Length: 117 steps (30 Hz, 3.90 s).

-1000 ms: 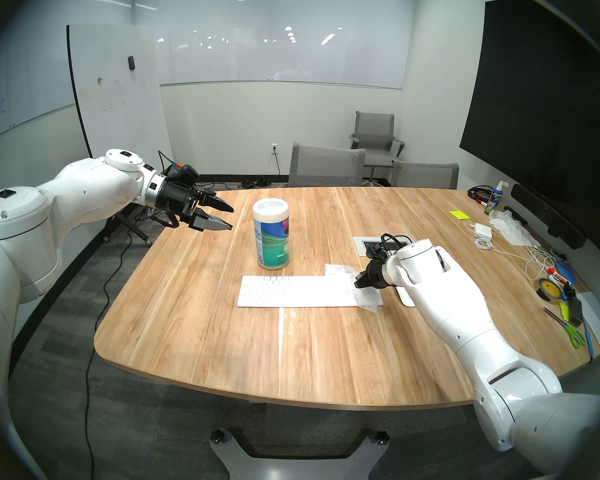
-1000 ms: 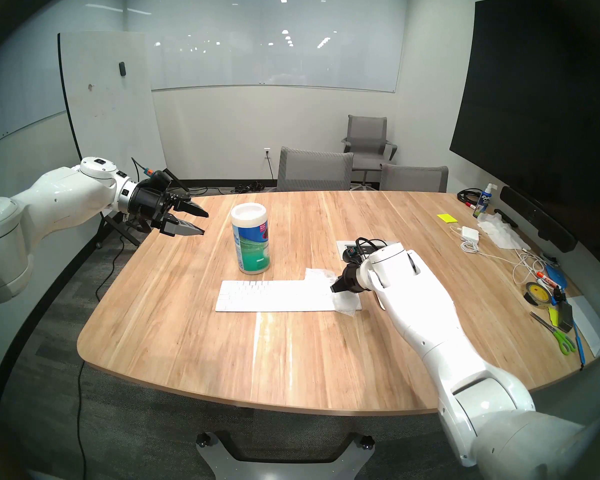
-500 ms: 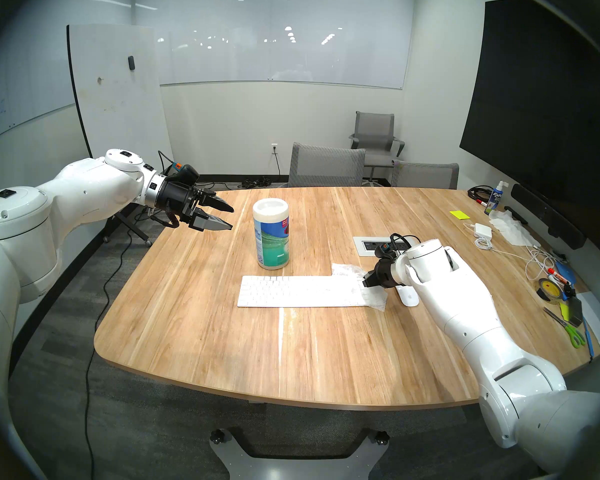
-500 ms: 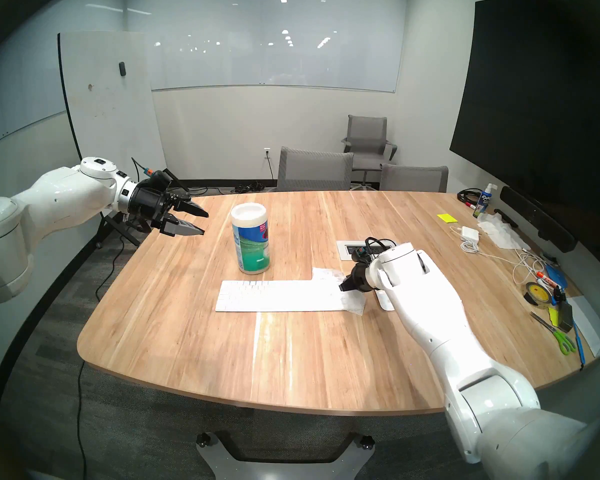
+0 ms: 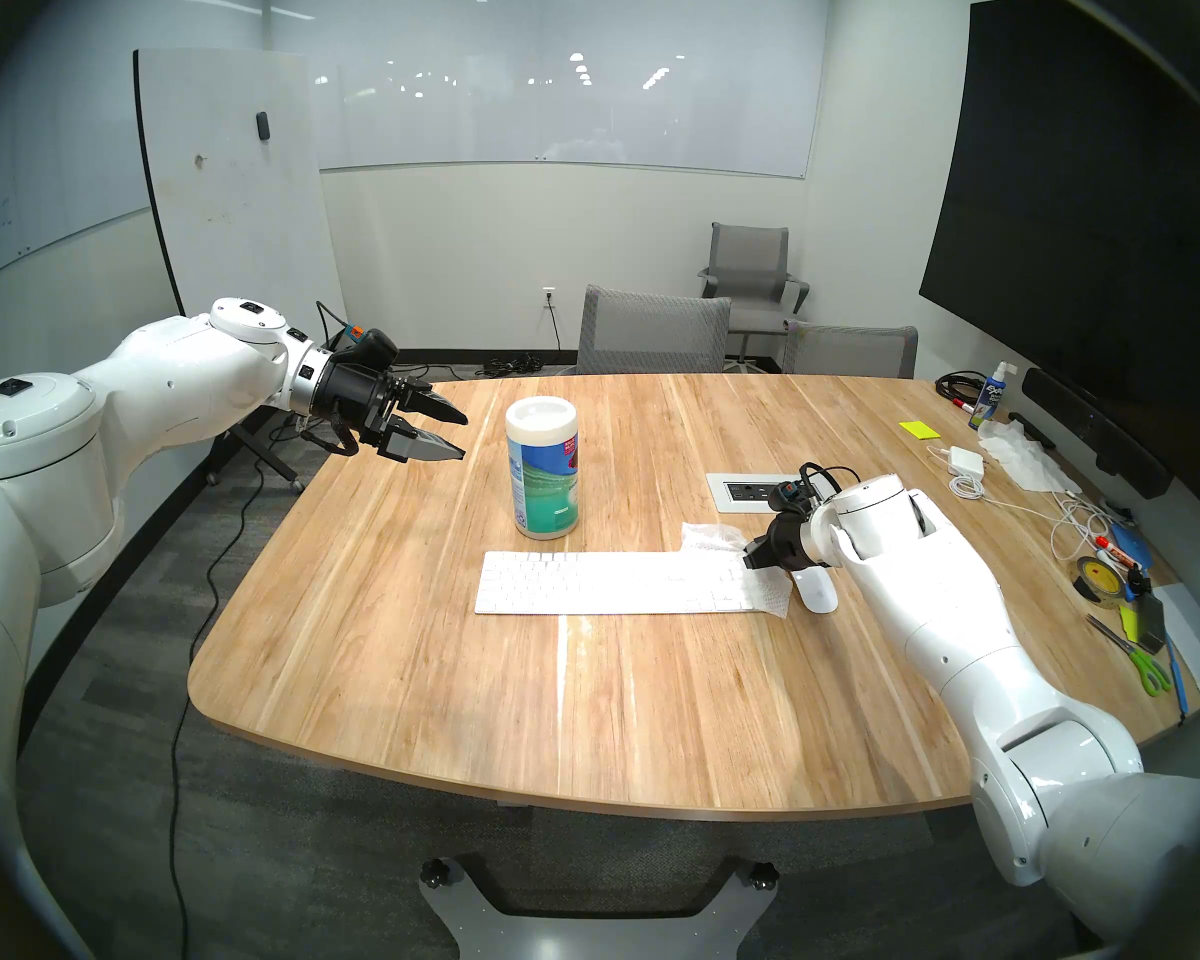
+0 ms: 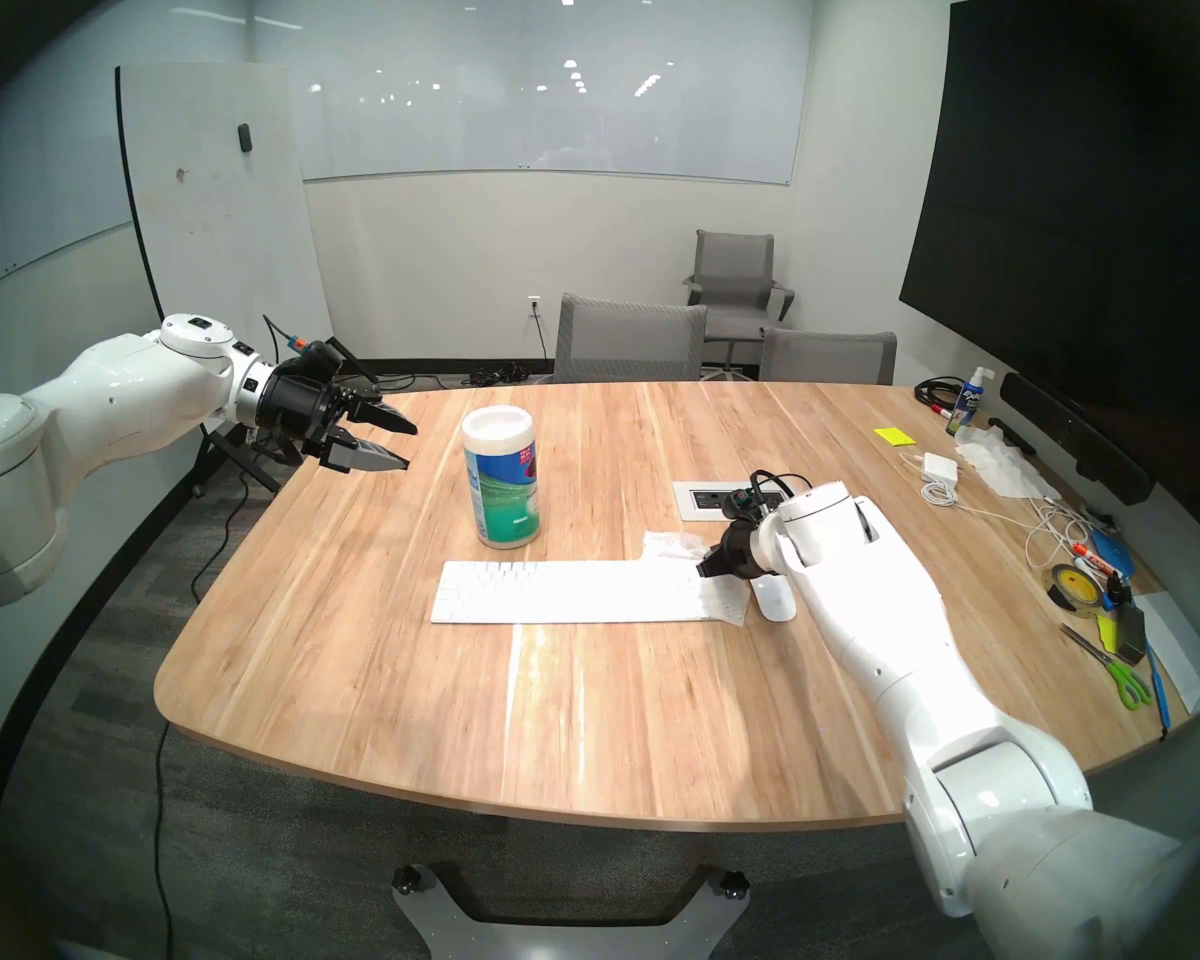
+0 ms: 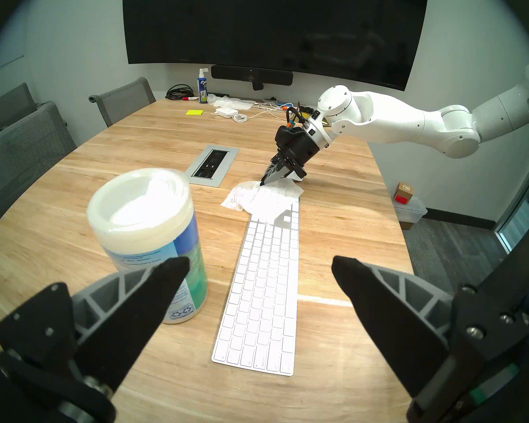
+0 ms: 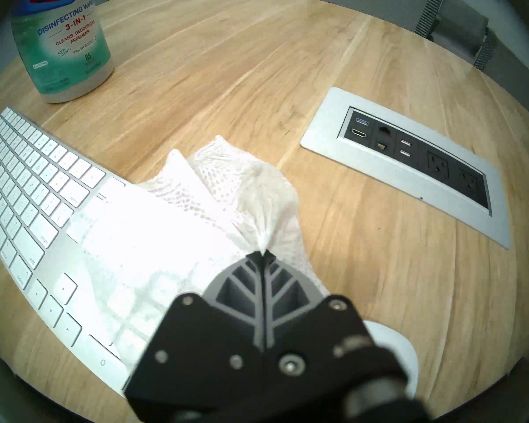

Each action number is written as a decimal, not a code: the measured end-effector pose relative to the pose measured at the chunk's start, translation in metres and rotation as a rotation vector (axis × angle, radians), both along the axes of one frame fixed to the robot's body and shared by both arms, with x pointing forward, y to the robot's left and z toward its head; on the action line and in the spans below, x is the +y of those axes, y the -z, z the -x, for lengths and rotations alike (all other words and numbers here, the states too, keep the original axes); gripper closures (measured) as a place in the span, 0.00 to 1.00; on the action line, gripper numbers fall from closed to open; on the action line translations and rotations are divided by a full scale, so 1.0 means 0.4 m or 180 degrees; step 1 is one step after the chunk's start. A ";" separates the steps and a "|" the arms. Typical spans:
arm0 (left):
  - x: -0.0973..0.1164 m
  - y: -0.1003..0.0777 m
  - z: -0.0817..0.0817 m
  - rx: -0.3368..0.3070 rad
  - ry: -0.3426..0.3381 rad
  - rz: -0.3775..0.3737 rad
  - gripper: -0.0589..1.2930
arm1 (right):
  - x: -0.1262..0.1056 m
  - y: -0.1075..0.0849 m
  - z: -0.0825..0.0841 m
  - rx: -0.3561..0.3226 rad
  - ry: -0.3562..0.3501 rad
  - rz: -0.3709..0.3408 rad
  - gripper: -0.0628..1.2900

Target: Wipe the keyboards and mice with a disinfecting wipe, then set the wipe down

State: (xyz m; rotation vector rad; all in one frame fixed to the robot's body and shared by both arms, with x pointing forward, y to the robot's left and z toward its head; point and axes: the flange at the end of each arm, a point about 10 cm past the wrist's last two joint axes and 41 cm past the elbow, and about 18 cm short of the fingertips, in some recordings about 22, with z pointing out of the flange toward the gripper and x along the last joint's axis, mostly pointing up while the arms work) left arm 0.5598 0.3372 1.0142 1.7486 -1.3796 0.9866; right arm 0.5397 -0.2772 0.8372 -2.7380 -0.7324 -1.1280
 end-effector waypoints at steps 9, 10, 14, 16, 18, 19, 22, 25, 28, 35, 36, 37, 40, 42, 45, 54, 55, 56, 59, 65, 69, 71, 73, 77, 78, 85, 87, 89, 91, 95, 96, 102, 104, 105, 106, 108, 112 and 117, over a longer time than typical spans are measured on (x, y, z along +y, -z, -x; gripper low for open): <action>0.000 0.000 0.000 -0.0001 0.0000 0.0000 0.02 | -0.028 -0.036 0.016 -0.0039 -0.0062 -0.0028 0.97; 0.000 0.000 0.000 -0.0001 0.0000 0.0000 0.02 | -0.030 -0.038 0.020 -0.0035 -0.0069 -0.0034 0.97; 0.000 0.000 0.000 0.0000 0.0000 0.0000 0.02 | -0.036 -0.044 0.038 -0.0005 -0.0103 -0.0052 0.97; 0.000 0.000 0.000 0.0000 0.0000 0.0000 0.02 | -0.040 -0.044 0.048 0.0013 -0.0117 -0.0055 0.97; 0.000 0.000 0.000 0.0000 0.0000 0.0000 0.02 | -0.042 -0.044 0.055 0.0028 -0.0128 -0.0056 0.97; 0.000 0.000 0.000 0.0001 0.0000 0.0000 0.02 | -0.045 -0.043 0.062 0.0041 -0.0136 -0.0055 0.97; 0.000 0.000 0.000 0.0001 0.0000 0.0000 0.02 | -0.048 -0.041 0.073 0.0062 -0.0153 -0.0051 0.97; 0.000 0.001 0.000 0.0002 0.0000 -0.0001 0.02 | -0.051 -0.038 0.089 0.0088 -0.0179 -0.0047 0.97; 0.000 0.001 0.000 0.0004 0.0001 -0.0002 0.02 | -0.052 -0.035 0.100 0.0106 -0.0200 -0.0047 0.97; 0.000 0.001 0.000 0.0005 0.0000 -0.0003 0.02 | -0.049 -0.031 0.127 0.0131 -0.0282 -0.0061 0.97; 0.000 0.001 0.000 0.0005 0.0000 -0.0003 0.02 | -0.047 -0.031 0.130 0.0132 -0.0297 -0.0066 0.97; 0.000 0.001 0.000 0.0006 0.0000 -0.0003 0.02 | -0.046 -0.031 0.134 0.0134 -0.0313 -0.0072 0.97; 0.000 0.001 0.000 0.0006 0.0000 -0.0003 0.02 | -0.041 -0.032 0.144 0.0139 -0.0350 -0.0088 0.97; 0.000 0.001 0.000 0.0005 0.0000 -0.0002 0.02 | -0.036 -0.035 0.152 0.0142 -0.0378 -0.0101 0.97; 0.000 0.001 0.000 0.0005 0.0000 -0.0002 0.02 | -0.027 -0.037 0.161 0.0151 -0.0412 -0.0120 0.97; 0.000 0.001 0.000 0.0005 0.0001 -0.0001 0.02 | 0.014 -0.043 0.189 0.0182 -0.0503 -0.0161 0.97; 0.000 0.001 0.000 0.0005 0.0001 -0.0001 0.02 | 0.017 -0.043 0.190 0.0184 -0.0507 -0.0165 0.97; 0.000 0.001 0.000 0.0004 0.0001 -0.0001 0.02 | 0.024 -0.042 0.192 0.0188 -0.0514 -0.0170 0.97; 0.000 0.001 0.000 0.0004 0.0001 -0.0001 0.02 | 0.040 -0.039 0.194 0.0191 -0.0528 -0.0170 0.97; 0.000 0.001 0.000 0.0004 0.0001 -0.0001 0.02 | 0.078 -0.028 0.194 0.0199 -0.0546 -0.0150 0.97; 0.000 0.001 0.000 0.0004 0.0001 0.0000 0.02 | 0.094 -0.021 0.186 0.0191 -0.0531 -0.0120 0.97; 0.000 0.001 0.000 0.0004 0.0001 0.0000 0.02 | 0.099 -0.018 0.180 0.0183 -0.0510 -0.0107 0.97; 0.000 0.001 0.000 0.0004 0.0001 0.0000 0.02 | 0.101 -0.012 0.173 0.0179 -0.0485 -0.0097 0.97; 0.000 0.001 0.000 0.0003 0.0001 0.0000 0.02 | 0.099 0.000 0.158 0.0184 -0.0427 -0.0078 0.97; 0.000 0.001 0.000 0.0003 0.0001 0.0000 0.02 | 0.098 0.003 0.155 0.0185 -0.0415 -0.0073 0.97; 0.000 0.001 0.000 0.0003 0.0001 0.0001 0.02 | 0.097 0.006 0.140 0.0161 -0.0380 -0.0052 0.97; 0.000 0.001 0.000 0.0003 0.0001 0.0001 0.02 | 0.098 0.004 0.139 0.0151 -0.0386 -0.0052 0.97; 0.000 0.001 0.000 0.0003 0.0002 0.0001 0.02 | 0.101 0.000 0.140 0.0147 -0.0406 -0.0061 0.97; 0.000 0.001 0.000 0.0002 0.0002 0.0001 0.02 | 0.107 -0.006 0.142 0.0140 -0.0448 -0.0075 0.97; 0.000 0.001 0.000 0.0003 0.0002 0.0000 0.02 | 0.112 -0.015 0.150 0.0135 -0.0516 -0.0083 0.97; 0.000 0.001 0.000 0.0003 0.0002 0.0000 0.02 | 0.113 -0.016 0.152 0.0135 -0.0529 -0.0082 0.97; 0.000 0.001 0.000 0.0006 0.0001 -0.0001 0.02 | 0.112 -0.012 0.173 0.0184 -0.0581 -0.0068 0.97; 0.000 0.002 0.000 0.0007 0.0001 -0.0001 0.02 | 0.109 -0.007 0.180 0.0213 -0.0582 -0.0060 0.97; 0.000 0.002 0.000 0.0007 0.0001 -0.0001 0.02 | 0.108 -0.005 0.182 0.0221 -0.0582 -0.0058 0.97; 0.000 0.002 0.000 0.0007 0.0001 -0.0001 0.02 | 0.107 -0.002 0.185 0.0233 -0.0581 -0.0054 0.97; 0.000 0.002 0.000 0.0008 0.0001 -0.0002 0.02 | 0.104 0.002 0.187 0.0248 -0.0577 -0.0047 0.97; 0.001 0.001 0.000 0.0008 0.0000 -0.0002 0.02 | 0.100 0.004 0.188 0.0249 -0.0571 -0.0033 0.97; 0.001 0.001 0.000 0.0008 0.0000 -0.0002 0.02 | 0.097 0.004 0.187 0.0235 -0.0564 -0.0018 0.97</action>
